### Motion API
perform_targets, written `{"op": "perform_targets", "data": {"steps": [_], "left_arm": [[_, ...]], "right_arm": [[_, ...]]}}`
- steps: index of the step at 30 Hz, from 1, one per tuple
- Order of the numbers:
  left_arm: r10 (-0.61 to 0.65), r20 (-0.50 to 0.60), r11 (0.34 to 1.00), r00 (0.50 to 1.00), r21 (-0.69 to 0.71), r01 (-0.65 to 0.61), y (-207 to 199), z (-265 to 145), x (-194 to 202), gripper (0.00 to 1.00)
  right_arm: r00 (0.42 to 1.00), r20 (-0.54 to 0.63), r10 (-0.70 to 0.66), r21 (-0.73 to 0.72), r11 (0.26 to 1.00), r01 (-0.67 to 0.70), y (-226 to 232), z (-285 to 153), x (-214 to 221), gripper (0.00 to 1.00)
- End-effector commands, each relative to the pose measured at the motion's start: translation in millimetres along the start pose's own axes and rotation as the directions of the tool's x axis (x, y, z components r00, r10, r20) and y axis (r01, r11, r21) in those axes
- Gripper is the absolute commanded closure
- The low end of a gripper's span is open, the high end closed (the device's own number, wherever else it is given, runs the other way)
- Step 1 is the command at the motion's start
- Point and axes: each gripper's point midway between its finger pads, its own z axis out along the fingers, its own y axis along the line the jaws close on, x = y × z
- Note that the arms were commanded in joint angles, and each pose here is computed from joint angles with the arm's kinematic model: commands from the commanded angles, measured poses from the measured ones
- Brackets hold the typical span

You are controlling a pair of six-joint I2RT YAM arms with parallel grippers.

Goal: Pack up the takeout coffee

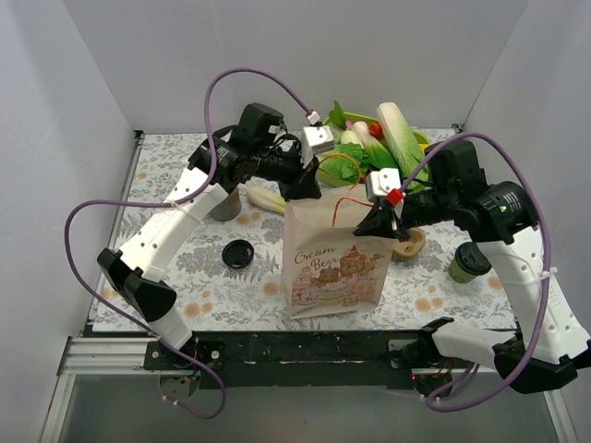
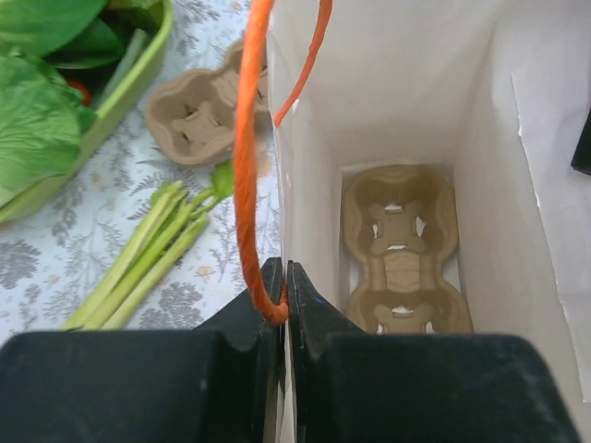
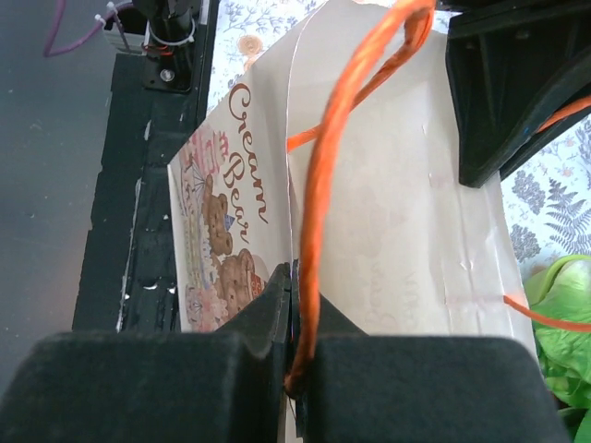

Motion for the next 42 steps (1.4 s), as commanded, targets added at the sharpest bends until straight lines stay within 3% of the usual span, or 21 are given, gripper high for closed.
{"op": "perform_targets", "data": {"steps": [1,16,17,19,20,21,27,32,42], "left_arm": [[0.096,0.048,0.991,0.994,-0.102,-0.091,5.9,-32.1,-24.0,1.0],[0.115,0.033,0.987,0.993,-0.113,-0.111,7.0,-33.6,-14.7,1.0],[0.099,0.012,0.99,0.995,-0.104,-0.097,6.6,-29.9,-4.1,0.93],[0.083,0.001,0.99,0.997,-0.115,-0.082,4.5,-32.5,4.1,0.56],[0.06,-0.012,0.992,0.998,-0.111,-0.061,3.2,-31.0,10.8,0.41],[0.029,-0.038,0.995,0.999,-0.099,-0.032,0.5,-28.7,22.6,0.36],[-0.042,0.006,0.986,0.999,-0.164,0.043,-1.7,-40.6,22.0,0.25],[-0.031,0.009,0.978,0.999,-0.208,0.033,3.1,-56.7,18.4,0.24],[-0.036,-0.13,0.998,0.991,-0.05,0.029,-25.0,-44.6,78.2,0.26]], "right_arm": [[0.997,0.073,-0.04,-0.004,0.999,0.041,-8.2,0.3,-27.8,0.99],[0.999,0.031,-0.008,-0.023,1.0,0.009,-8.6,16.2,-2.1,0.99],[1.0,0.021,-0.003,-0.025,1.0,0.004,-7.7,17.3,3.2,0.96],[1.0,0.004,-0.005,-0.021,1.0,0.005,-2.9,16.5,11.2,0.49],[1.0,-0.01,0.017,-0.023,1.0,-0.017,-0.2,18.6,20.1,0.3],[1.0,-0.013,0.011,-0.006,1.0,-0.011,1.9,15.6,20.7,0.09],[0.999,-0.02,0.035,0.103,0.994,-0.033,-3.9,0.5,10.2,0.05],[0.999,-0.025,0.034,0.177,0.984,-0.03,-12.8,-13.0,-4.0,0.05],[0.989,0.044,0.14,0.432,0.89,-0.145,-79.0,-33.2,-13.6,0.02]]}}
